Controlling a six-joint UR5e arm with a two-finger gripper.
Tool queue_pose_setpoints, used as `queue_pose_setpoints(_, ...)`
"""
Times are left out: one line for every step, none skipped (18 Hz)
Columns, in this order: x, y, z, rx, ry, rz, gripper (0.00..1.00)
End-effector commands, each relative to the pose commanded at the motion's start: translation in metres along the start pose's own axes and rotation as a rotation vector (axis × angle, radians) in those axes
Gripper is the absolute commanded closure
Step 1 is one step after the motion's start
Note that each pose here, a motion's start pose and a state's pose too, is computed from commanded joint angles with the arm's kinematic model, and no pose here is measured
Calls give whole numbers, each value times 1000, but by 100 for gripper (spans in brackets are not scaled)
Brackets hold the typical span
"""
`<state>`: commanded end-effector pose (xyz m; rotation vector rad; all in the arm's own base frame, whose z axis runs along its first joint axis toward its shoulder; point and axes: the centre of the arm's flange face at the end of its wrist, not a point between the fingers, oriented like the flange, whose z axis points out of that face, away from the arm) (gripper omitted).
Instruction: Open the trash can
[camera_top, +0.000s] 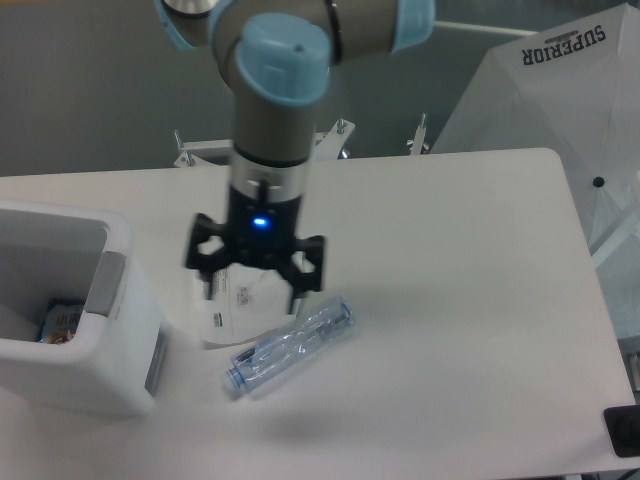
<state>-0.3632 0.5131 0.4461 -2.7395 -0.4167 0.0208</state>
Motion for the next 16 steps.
queue_pose_setpoints(-13,6,0,-4,-5,9,0)
queue_pose_setpoints(-27,12,1,-8,-9,32,0)
queue_pose_setpoints(-37,17,3,-14,-11,70,0)
queue_pose_setpoints(-47,23,6,-22,-10,114,0)
queue_pose_setpoints(-55,29,9,-30,-9,170,0)
queue_pose_setpoints(-62,37,15,-42,-4,204,0)
queue_pose_setpoints(-69,43,18,-57,-7,230,0)
queue_pose_setpoints(-79,50,20,-75,-16,252,0)
queue_pose_setpoints(-86,58,24,-99,-24,276,0)
queue_pose_setpoints(-92,63,27,-119,-30,304,0)
queue_pose_setpoints(-101,68,37,-146,-31,321,0)
queue_pose_setpoints(-110,73,42,-168,-36,331,0)
queue_pose_setpoints(-116,76,47,-188,-48,343,0)
queue_pose_setpoints(-122,80,49,-206,-59,353,0)
queue_pose_setpoints(-128,84,51,-226,-68,356,0)
queue_pose_setpoints(-135,88,50,-232,-74,349,0)
